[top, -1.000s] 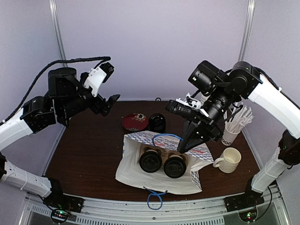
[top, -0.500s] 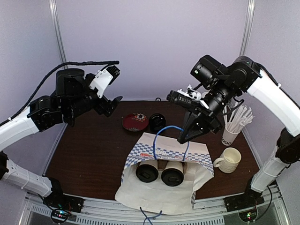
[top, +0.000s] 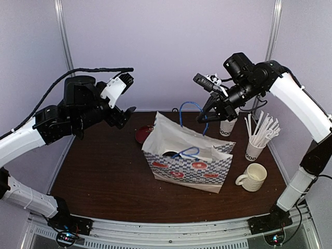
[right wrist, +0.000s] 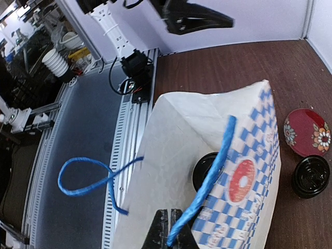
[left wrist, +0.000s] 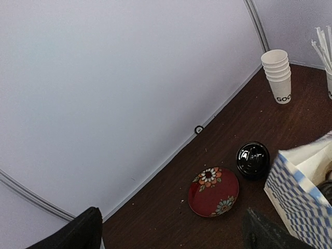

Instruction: Pack the takeout coffee

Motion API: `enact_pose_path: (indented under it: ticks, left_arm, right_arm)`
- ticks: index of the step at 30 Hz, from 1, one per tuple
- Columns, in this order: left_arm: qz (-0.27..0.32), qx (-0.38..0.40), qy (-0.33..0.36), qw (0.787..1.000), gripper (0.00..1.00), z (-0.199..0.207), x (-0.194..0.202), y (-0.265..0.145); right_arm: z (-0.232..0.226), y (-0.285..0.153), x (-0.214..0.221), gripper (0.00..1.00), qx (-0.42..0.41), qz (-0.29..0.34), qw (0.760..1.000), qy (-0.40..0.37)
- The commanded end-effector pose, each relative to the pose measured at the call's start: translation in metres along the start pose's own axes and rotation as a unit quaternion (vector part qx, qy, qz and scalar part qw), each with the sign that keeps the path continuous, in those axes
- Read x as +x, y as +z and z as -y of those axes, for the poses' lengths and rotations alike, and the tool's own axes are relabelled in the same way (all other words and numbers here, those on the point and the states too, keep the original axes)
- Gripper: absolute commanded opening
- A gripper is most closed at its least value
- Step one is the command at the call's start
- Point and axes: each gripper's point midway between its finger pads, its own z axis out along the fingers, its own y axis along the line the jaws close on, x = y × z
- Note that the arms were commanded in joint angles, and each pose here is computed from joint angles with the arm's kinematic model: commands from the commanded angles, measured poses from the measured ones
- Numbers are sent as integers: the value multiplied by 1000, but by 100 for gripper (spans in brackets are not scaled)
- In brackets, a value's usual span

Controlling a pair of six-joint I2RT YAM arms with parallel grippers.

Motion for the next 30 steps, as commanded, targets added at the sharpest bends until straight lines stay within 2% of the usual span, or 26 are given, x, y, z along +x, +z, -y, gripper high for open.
enact_pose_path:
  ticks: [1, 4, 7, 10, 16, 18, 21, 24, 26, 28, 30]
  left_arm:
    - [18, -3, -15, 1000, 98, -2, -6, 1]
    - [17, 0, -18, 1000, 97, 0, -3, 3]
    - [17, 5, -18, 1000, 98, 3, -1, 3]
    - [17, 11, -19, 1000, 97, 6, 0, 3]
    - [14, 42, -35, 998, 97, 17, -3, 9]
    - [12, 42, -52, 998, 98, 13, -12, 11]
    - [-3, 28, -74, 997, 98, 2, -24, 15]
    - [-28, -22, -99, 995, 98, -18, -23, 23]
    - [-47, -64, -136, 988, 97, -36, -10, 27]
    - [-56, -94, -190, 976, 97, -52, 9, 30]
    - [-70, -86, -221, 969, 98, -57, 25, 35]
  right_arm:
    - [50, -8, -8, 6, 51, 36, 998, 32]
    - [74, -13, -9, 10, 90, 43, 994, 43]
    - [90, -19, -5, 18, 114, 37, 991, 56]
    - [93, -31, -5, 32, 123, 35, 990, 57]
    - [83, -53, 1, 71, 158, 11, 987, 32]
    - [74, -60, 8, 79, 161, -7, 987, 24]
    - [64, -73, 25, 87, 176, -38, 983, 28]
    - [67, -92, 43, 92, 214, -50, 974, 51]
    - [71, -107, 54, 99, 241, -45, 967, 69]
    - [80, -127, 62, 99, 291, -26, 952, 92]
    - [85, -146, 69, 99, 337, 0, 936, 106]
